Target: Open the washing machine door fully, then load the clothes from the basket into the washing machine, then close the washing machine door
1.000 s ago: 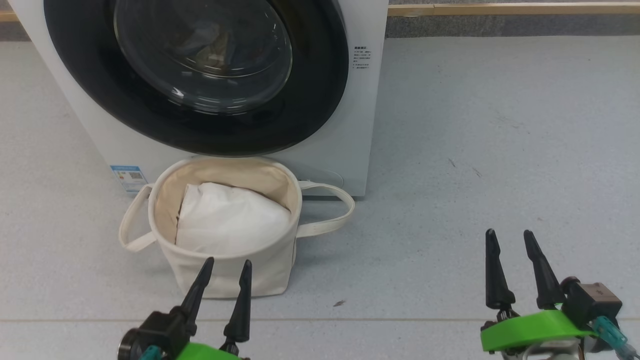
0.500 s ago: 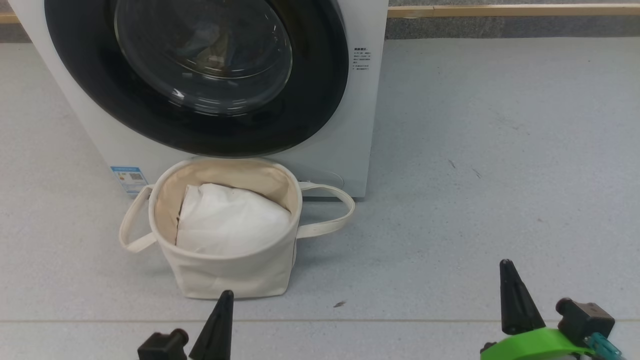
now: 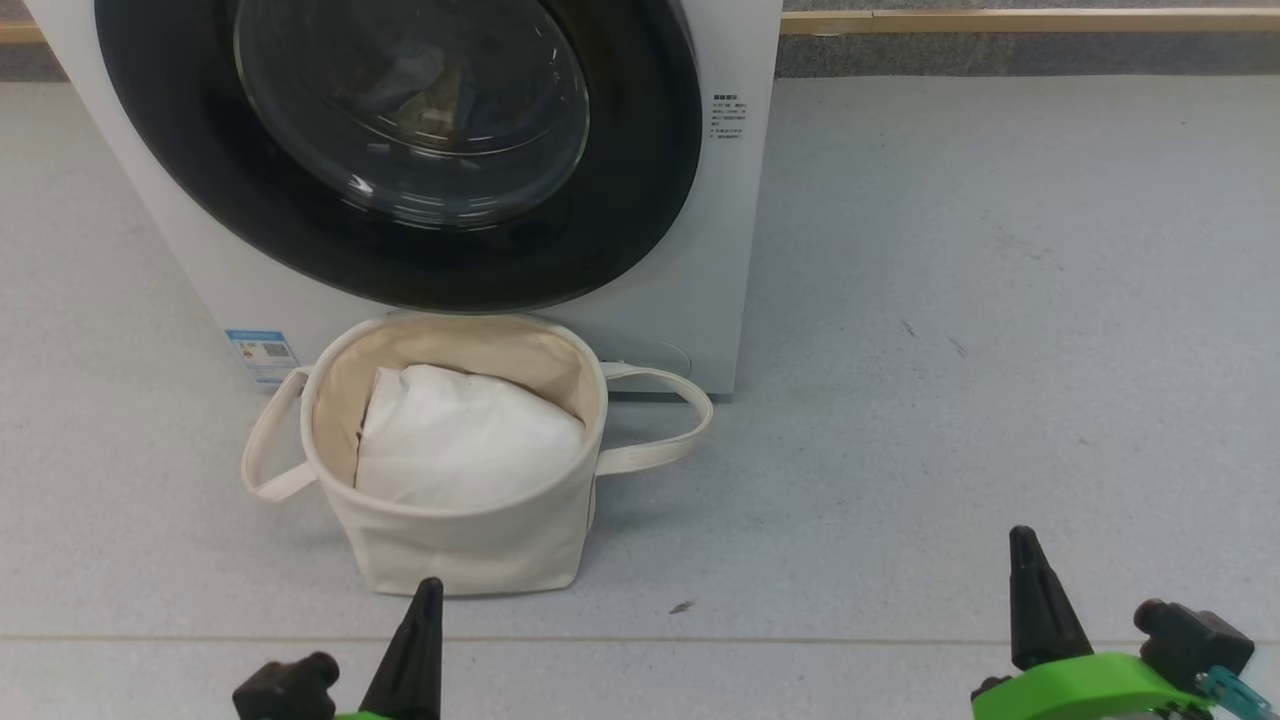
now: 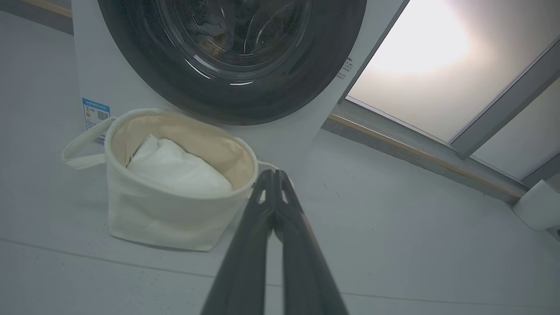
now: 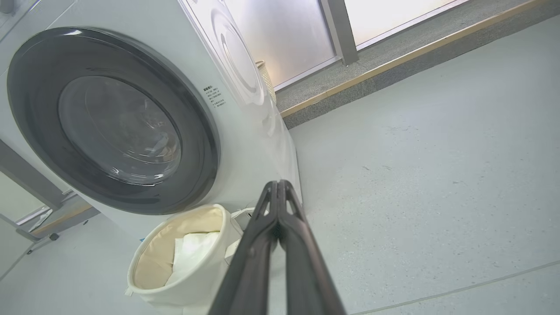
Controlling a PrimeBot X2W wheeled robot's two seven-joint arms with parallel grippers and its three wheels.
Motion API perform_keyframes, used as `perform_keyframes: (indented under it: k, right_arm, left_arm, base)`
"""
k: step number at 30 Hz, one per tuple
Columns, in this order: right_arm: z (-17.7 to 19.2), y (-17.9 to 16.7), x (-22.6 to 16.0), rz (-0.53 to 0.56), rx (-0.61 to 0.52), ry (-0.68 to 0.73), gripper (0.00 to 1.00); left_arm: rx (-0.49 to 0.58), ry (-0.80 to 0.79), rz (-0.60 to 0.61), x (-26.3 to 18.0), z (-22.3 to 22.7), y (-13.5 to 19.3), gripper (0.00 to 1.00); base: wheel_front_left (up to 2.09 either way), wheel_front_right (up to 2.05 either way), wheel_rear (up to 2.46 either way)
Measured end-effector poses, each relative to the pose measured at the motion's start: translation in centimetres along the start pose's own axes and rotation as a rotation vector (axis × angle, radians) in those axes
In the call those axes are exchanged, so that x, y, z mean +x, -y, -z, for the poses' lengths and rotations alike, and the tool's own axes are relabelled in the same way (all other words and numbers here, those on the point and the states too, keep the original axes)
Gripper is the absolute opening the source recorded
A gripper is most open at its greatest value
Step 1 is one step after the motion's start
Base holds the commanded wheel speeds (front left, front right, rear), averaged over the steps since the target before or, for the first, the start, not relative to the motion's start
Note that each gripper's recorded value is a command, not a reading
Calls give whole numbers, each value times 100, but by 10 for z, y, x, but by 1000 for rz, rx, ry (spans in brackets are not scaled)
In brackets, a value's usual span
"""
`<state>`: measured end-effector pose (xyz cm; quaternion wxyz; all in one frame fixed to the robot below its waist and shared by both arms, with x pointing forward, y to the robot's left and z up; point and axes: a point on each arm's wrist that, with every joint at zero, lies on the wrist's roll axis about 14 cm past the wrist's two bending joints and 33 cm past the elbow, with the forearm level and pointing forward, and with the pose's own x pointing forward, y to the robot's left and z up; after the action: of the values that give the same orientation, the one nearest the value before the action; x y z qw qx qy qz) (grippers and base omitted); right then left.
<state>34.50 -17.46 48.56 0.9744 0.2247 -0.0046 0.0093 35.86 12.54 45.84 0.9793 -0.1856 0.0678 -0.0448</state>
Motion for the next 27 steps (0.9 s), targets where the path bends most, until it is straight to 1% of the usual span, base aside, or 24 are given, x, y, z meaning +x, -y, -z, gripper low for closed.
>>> perform_keyframes:
  k: [8, 14, 27]
  right_arm:
    - [1, 5, 1, 24, 85, -8, 0]
    - [1, 7, 3, 34, 138, -13, 0]
    - [1, 13, 6, 67, 286, -20, 0]
  left_arm:
    - [-91, -9, -7, 2, -1, -2, 0]
    - [-148, -11, -33, 1, -2, -10, 0]
    - [-309, -26, -61, 1, -2, -18, 0]
  base:
    - [0, 0, 0]
    - [0, 0, 0]
    - [0, 0, 0]
